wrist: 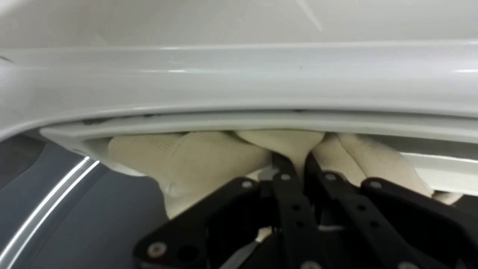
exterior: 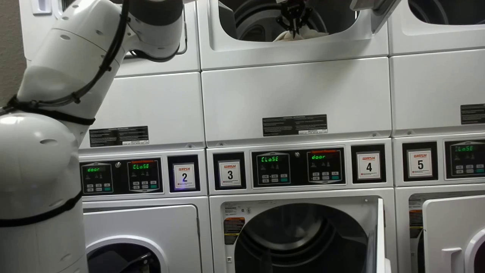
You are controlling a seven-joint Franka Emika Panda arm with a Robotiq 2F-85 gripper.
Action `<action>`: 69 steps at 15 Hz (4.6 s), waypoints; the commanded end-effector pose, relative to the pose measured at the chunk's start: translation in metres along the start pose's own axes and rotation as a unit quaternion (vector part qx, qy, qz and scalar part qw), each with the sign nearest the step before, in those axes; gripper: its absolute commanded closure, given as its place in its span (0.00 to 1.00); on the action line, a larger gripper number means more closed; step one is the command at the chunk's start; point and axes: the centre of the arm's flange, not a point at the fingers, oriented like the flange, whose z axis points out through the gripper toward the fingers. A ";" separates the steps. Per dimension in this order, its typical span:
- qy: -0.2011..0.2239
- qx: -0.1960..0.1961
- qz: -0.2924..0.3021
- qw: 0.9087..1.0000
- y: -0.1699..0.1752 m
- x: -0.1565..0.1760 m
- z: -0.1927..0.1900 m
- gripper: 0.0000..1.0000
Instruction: Remove the item of clothing from the upper middle dryer and place it inside the bottom right dryer
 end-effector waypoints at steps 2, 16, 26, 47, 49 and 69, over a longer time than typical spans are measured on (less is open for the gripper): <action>-0.021 -0.024 0.009 0.999 -0.004 -0.012 -0.080 0.94; -0.327 0.067 0.099 0.937 -0.020 -0.164 -0.073 0.94; -0.422 0.066 0.094 0.899 -0.014 -0.256 0.055 0.93; -0.412 0.058 0.016 0.909 -0.097 -0.404 0.229 0.95; -0.401 0.051 0.016 0.915 -0.098 -0.403 0.240 0.95; -0.369 0.049 0.038 0.927 -0.076 -0.409 0.325 0.98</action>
